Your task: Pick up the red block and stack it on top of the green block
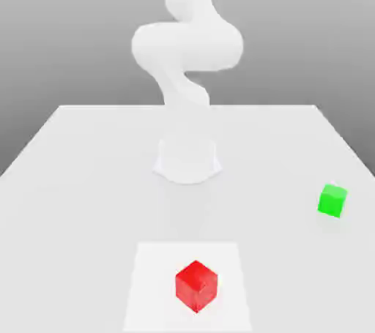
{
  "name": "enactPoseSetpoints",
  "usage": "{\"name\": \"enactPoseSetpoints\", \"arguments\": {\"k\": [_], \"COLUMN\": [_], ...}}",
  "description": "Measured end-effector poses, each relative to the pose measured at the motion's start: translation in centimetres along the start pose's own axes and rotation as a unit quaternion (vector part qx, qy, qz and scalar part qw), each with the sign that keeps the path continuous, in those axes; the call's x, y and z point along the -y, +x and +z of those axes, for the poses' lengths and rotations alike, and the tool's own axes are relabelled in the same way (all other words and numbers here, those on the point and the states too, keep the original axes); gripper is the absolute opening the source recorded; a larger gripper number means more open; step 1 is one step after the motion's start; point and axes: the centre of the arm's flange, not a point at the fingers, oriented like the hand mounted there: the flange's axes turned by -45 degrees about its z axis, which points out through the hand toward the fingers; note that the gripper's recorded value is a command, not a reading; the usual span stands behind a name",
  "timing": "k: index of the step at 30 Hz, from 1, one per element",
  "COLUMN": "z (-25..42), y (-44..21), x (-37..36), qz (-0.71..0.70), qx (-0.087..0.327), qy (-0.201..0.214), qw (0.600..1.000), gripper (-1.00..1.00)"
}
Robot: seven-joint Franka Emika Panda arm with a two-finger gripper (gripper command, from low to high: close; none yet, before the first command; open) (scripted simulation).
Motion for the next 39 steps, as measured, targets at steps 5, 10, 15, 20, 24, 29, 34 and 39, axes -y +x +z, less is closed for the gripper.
{"name": "enactPoseSetpoints", "arguments": {"k": [5, 10, 15, 20, 24, 29, 34, 39], "z": [11.2, 21.0, 29.1, 35.2, 38.8, 42.2, 42.6, 39.5], "y": [-2.5, -7.2, -13.7, -21.5, -26.7, -30.0, -30.4, -27.6], "x": [0.5, 0.2, -0.2, -0.3, -0.1, -0.2, -0.2, -0.1], "qz": [0.071, 0.14, 0.209, 0.278, 0.314, 0.317, 0.317, 0.317], "qx": [0.078, 0.151, 0.221, 0.288, 0.322, 0.325, 0.325, 0.324], "qy": [-0.035, -0.067, -0.096, -0.122, -0.133, -0.135, -0.134, -0.134], "qw": [0.994, 0.976, 0.948, 0.908, 0.883, 0.881, 0.881, 0.881], "gripper": [0.0, 0.0, 0.0, 0.0, 0.0, -1.0, -1.0, -1.0]}}
